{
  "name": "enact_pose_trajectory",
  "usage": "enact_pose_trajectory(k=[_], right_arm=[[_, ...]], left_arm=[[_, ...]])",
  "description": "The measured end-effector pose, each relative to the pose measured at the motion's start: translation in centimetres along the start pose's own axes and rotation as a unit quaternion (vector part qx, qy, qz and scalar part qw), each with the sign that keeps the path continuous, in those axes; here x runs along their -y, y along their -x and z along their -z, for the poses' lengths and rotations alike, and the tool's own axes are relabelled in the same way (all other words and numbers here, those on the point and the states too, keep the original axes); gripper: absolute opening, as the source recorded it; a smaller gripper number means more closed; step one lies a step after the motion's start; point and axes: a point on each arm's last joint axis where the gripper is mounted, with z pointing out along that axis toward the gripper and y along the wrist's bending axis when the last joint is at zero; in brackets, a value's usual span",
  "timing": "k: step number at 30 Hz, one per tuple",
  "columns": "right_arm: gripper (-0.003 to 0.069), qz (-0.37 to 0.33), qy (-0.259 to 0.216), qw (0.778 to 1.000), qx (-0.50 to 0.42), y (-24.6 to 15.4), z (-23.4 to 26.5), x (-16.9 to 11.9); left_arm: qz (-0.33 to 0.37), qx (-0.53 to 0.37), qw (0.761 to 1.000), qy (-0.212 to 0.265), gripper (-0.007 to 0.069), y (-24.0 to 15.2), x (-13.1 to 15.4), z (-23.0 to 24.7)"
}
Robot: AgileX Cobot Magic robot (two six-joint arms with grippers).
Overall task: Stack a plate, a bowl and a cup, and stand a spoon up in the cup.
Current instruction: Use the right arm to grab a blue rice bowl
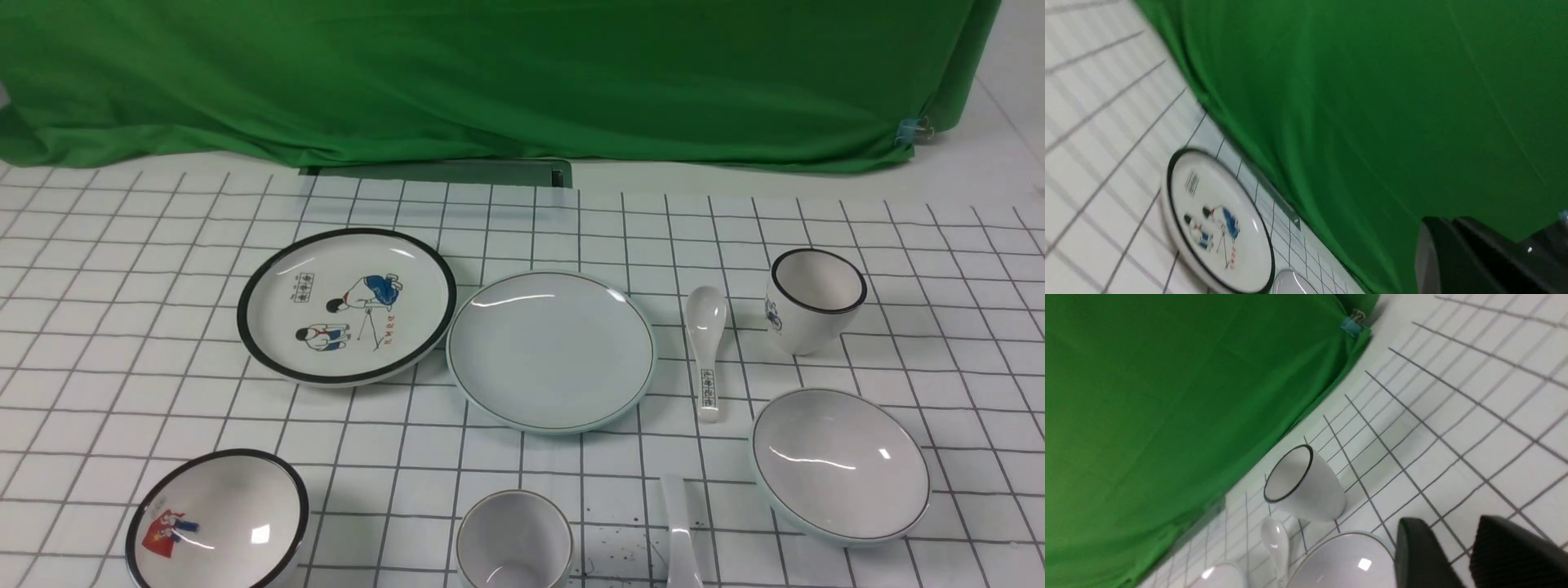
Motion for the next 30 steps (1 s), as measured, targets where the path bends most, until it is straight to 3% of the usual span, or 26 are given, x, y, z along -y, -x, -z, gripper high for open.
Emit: enact_pose_trajectory(k=[3,5,6,7,9,11,15,16,20,21,22,24,29,30], right_arm=[[0.0153,0.078,0.009,0.997,-0.012,1.3,0.0,-1.3],[0.0054,0.144,0.015,0.989,-0.022,2.8,-0.4,-2.8],[0.0054,0.15,0.015,0.988,-0.023,3.0,-0.5,-3.0],[0.0022,0.205,0.018,0.978,-0.039,4.3,-1.0,-4.4],[0.001,0.266,0.016,0.962,-0.067,5.6,-1.9,-5.8],[0.0009,0.357,0.009,0.926,-0.124,7.2,-3.3,-7.6],[0.0008,0.429,-0.017,0.869,-0.246,8.0,-6.5,-9.0],[0.0008,0.433,-0.022,0.86,-0.269,8.0,-7.0,-9.1],[0.0008,0.435,-0.055,0.803,-0.404,7.4,-11.4,-9.5],[0.0008,0.434,-0.056,0.801,-0.408,7.3,-11.6,-9.4],[0.0019,0.424,-0.065,0.787,-0.444,6.6,-13.3,-9.1],[0.0036,0.419,-0.068,0.78,-0.46,6.1,-14.1,-9.0],[0.033,0.395,-0.084,0.752,-0.52,3.4,-18.0,-7.4],[0.0421,0.392,-0.085,0.751,-0.524,2.8,-18.7,-7.1]], left_arm=[[-0.115,-0.064,0.991,0.03,-0.0025,2.0,2.3,-0.9],[-0.202,-0.14,0.966,0.079,-0.0025,3.4,3.3,-2.7],[-0.209,-0.147,0.963,0.083,-0.0024,3.5,3.4,-2.8],[-0.256,-0.201,0.938,0.116,-0.0023,4.2,3.4,-4.4],[-0.292,-0.252,0.912,0.141,-0.002,5.0,3.7,-5.9],[-0.315,-0.31,0.884,0.153,-0.0016,5.4,3.9,-7.8],[-0.351,-0.393,0.841,0.119,-0.0015,4.6,5.0,-10.3],[-0.359,-0.407,0.833,0.108,-0.0015,4.4,5.2,-10.6],[-0.425,-0.488,0.761,0.044,-0.0015,1.5,6.8,-13.0],[-0.427,-0.491,0.759,0.041,-0.0015,1.4,6.9,-13.1],[-0.444,-0.508,0.738,0.023,-0.0015,0.2,7.4,-14.1],[-0.45,-0.521,0.725,0.014,-0.0015,-0.6,7.8,-14.7],[-0.448,-0.55,0.704,-0.014,-0.0012,-3.6,9.0,-17.4],[-0.444,-0.555,0.703,-0.016,-0.0011,-4.3,9.1,-18.0]])
